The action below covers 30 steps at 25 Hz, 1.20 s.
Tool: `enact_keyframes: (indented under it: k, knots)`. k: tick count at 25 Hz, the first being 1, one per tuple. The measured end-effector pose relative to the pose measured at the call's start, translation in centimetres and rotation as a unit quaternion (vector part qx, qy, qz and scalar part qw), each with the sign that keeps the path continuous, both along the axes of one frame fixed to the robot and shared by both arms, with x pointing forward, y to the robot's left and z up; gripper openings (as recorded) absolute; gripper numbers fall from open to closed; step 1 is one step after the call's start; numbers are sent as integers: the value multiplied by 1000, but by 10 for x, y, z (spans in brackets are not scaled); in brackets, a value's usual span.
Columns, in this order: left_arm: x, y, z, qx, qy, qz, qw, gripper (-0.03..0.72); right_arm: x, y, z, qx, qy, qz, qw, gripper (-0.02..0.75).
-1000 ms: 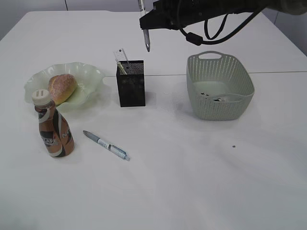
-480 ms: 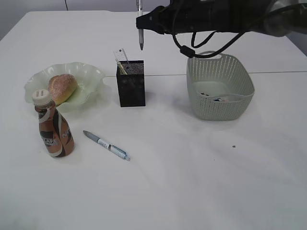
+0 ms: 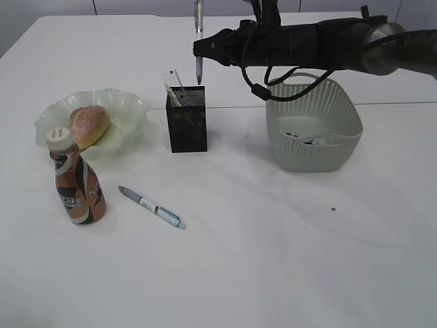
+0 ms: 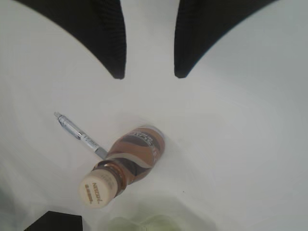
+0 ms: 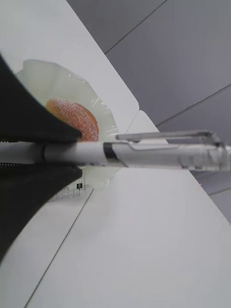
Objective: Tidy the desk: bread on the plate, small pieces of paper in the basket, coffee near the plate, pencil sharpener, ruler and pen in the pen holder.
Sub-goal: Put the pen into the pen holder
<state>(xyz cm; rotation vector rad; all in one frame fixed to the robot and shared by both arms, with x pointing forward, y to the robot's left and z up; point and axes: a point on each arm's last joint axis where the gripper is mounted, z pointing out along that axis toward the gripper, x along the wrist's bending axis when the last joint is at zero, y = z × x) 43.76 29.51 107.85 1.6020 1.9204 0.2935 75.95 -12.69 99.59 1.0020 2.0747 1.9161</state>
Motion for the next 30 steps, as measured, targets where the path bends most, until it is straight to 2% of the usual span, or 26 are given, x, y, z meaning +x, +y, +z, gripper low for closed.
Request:
enact_keyframes:
  k: [18,25,30]
  knots:
    - [2,1,1,2,-13,5,1000,253,0,20,-30,-2,-11,12,1000,98]
    - [2,1,1,2,-13,5,1000,253,1,21,-31,-2,-11,7,1000,300]
    - [2,1,1,2,-13,5,1000,253,1,21,-31,-3,-11,6,1000,341]
